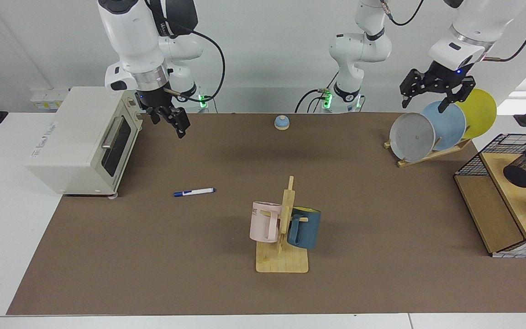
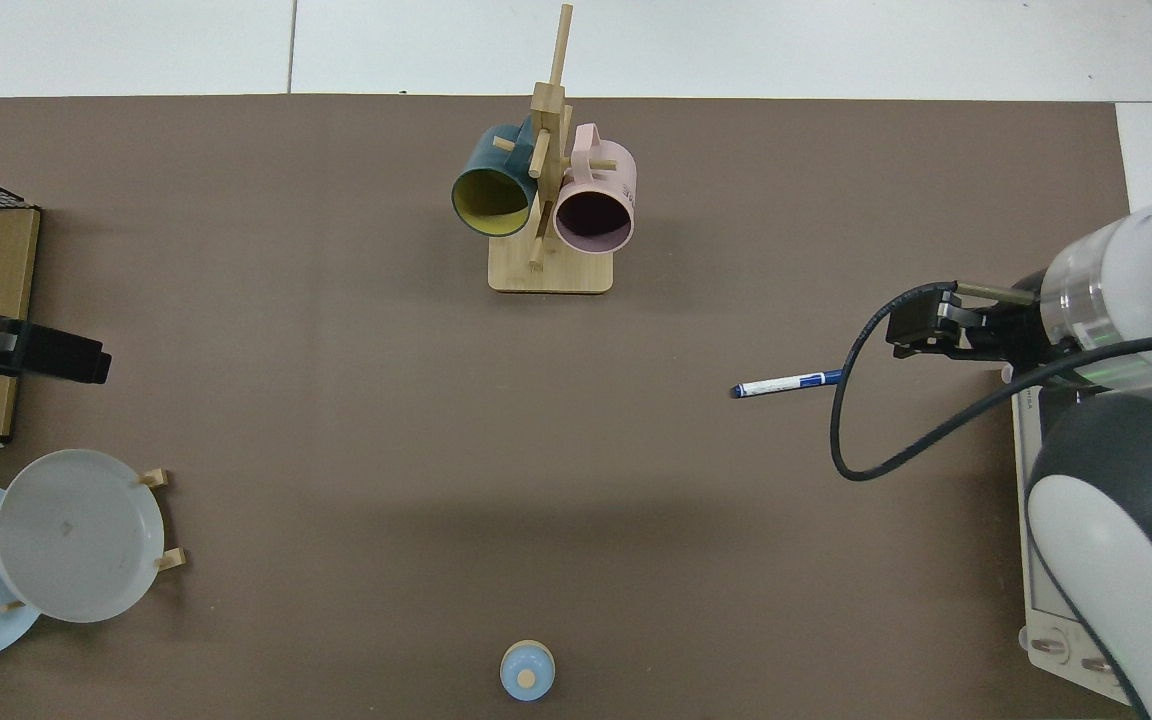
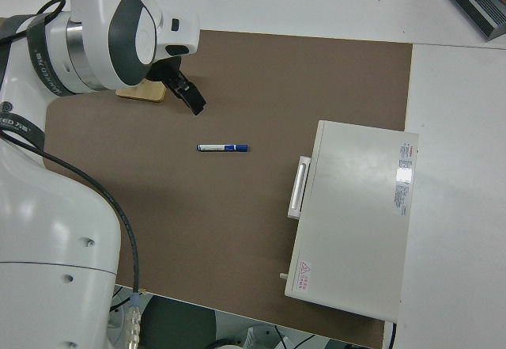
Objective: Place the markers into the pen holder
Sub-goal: 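Move the right gripper toward the white marker on the table, then lower the right gripper over the marker and close on it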
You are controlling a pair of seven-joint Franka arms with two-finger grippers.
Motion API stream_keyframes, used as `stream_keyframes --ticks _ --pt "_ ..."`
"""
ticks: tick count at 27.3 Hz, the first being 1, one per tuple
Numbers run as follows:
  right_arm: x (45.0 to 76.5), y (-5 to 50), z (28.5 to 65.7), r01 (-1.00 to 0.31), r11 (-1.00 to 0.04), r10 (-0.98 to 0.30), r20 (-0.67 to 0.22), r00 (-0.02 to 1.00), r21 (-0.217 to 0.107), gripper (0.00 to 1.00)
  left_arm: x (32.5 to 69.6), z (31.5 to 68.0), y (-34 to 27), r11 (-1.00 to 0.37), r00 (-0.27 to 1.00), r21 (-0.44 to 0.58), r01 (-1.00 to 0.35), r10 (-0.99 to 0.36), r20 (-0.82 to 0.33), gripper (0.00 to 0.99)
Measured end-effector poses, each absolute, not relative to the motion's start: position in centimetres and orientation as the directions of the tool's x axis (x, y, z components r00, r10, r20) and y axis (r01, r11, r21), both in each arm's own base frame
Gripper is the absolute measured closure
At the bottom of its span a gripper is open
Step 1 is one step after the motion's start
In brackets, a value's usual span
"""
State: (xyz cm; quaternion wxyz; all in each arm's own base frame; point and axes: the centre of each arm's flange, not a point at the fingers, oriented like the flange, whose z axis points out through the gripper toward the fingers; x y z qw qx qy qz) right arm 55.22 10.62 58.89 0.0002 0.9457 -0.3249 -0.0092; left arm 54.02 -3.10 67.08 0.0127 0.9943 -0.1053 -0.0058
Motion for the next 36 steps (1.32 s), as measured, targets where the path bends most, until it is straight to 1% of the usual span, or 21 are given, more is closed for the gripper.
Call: stream_keyframes --ticks 5,10,15,20,22,26,27,32,36 --pt "56.3 10.5 55.3 -0.756 -0.655 -0.755 -0.028 0.655 -0.006 0.00 54.0 67.1 -2.9 -0.978 0.979 0.027 -0.205 -0.206 -0.009 0.000" --pt "56.5 10.2 51.3 -0.868 -0.496 -0.868 -0.030 0.496 -0.005 0.00 54.0 67.1 -2.5 -0.980 0.980 0.027 -0.198 -0.198 -0.009 0.000" --pt "56.8 9.8 48.6 -0.922 -0.386 -0.922 -0.030 0.387 -0.028 0.00 54.0 67.1 -2.4 -0.980 0.980 0.027 -0.196 -0.196 -0.011 0.000" --pt "57.6 8.3 44.6 -0.951 -0.304 -0.951 -0.035 0.306 -0.059 0.00 53.9 67.0 -2.4 -0.980 0.981 0.028 -0.195 -0.195 -0.017 0.000" --pt "57.8 7.4 43.1 -0.959 -0.276 -0.959 -0.044 0.280 -0.066 0.00 53.9 67.0 -2.4 -0.980 0.981 0.028 -0.195 -0.195 -0.017 0.000" --pt "57.8 6.3 40.4 -0.967 -0.249 -0.966 -0.058 0.252 -0.048 0.00 53.8 66.9 -2.6 -0.980 0.980 0.030 -0.198 -0.199 -0.029 0.000" --pt "57.7 6.3 40.0 -0.968 -0.246 -0.966 -0.062 0.249 -0.049 0.00 53.8 66.9 -2.7 -0.979 0.979 0.030 -0.200 -0.201 -0.030 0.000" --pt "56.8 7.1 37.3 -0.971 -0.233 -0.967 -0.087 0.238 -0.062 0.00 53.7 66.9 -2.9 -0.979 0.978 0.030 -0.203 -0.204 -0.031 0.000" --pt "55.9 7.7 34.8 -0.970 -0.228 -0.968 -0.086 0.235 -0.082 0.00 53.6 66.9 -2.9 -0.979 0.978 0.031 -0.203 -0.204 -0.033 0.000"
